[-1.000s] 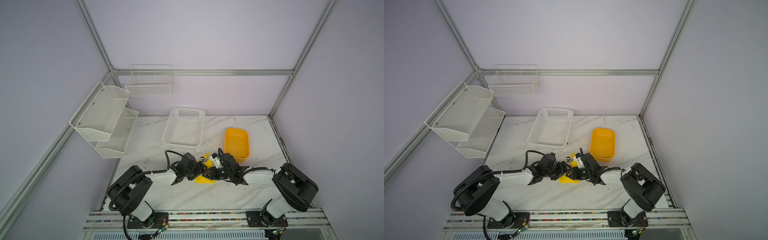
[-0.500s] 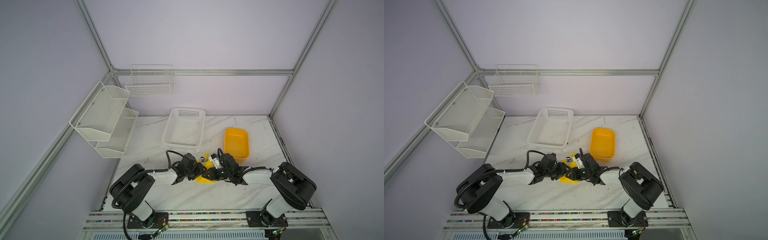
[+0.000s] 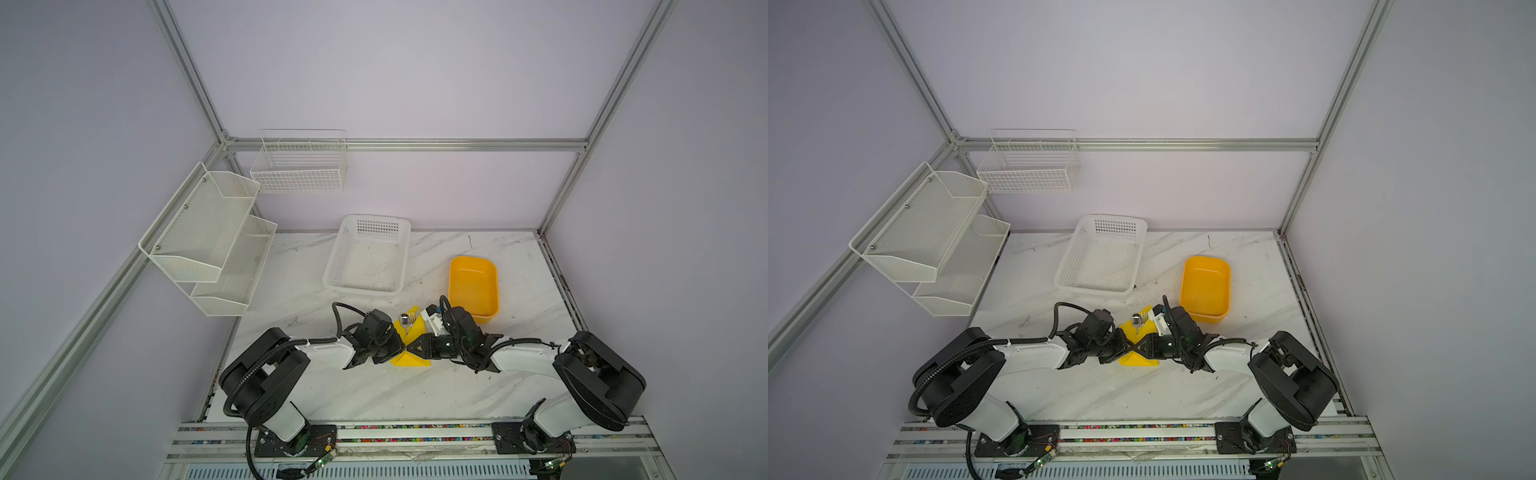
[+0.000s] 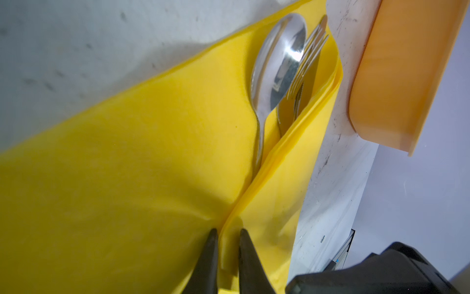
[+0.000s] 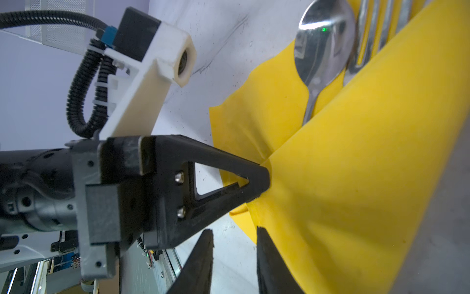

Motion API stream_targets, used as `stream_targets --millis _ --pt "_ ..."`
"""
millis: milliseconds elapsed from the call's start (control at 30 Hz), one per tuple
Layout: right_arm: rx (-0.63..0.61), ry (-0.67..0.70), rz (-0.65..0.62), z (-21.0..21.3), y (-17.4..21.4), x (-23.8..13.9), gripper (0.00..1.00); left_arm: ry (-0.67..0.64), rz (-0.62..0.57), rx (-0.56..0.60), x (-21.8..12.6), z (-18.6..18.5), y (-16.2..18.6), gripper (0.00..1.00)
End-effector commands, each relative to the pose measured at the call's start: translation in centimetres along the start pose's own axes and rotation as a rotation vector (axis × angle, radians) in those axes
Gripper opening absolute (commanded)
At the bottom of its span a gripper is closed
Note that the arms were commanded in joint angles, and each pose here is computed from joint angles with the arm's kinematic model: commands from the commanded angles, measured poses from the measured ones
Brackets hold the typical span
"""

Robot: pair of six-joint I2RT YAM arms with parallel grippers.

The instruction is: Place the utensils on the paper napkin and roll it up

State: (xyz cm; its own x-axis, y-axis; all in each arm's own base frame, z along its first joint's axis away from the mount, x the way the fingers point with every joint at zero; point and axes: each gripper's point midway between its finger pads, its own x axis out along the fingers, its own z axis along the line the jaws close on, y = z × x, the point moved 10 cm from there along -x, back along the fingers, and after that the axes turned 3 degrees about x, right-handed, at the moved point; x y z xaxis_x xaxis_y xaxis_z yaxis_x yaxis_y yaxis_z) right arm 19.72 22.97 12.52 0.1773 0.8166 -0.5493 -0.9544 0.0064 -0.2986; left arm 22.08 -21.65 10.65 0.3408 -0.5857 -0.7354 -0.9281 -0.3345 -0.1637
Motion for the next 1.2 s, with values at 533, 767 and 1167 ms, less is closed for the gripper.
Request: stream_targets --millis 533,767,1167 --pt "0.253 0.273 -0.172 -4.2 -1.1 -4.2 0.29 0.113 -0.089 0.069 -2.1 -2.7 -1.2 0.00" --pt "0.233 0.271 -0.124 -4.3 -1.3 -3.5 0.27 0.089 -0.099 0.065 -2.3 -1.8 -0.8 0.00" --pt "0.203 0.207 -0.077 -3.6 -1.4 -3.2 0.27 0.047 -0.107 0.060 -1.9 -0.4 -0.5 0.00"
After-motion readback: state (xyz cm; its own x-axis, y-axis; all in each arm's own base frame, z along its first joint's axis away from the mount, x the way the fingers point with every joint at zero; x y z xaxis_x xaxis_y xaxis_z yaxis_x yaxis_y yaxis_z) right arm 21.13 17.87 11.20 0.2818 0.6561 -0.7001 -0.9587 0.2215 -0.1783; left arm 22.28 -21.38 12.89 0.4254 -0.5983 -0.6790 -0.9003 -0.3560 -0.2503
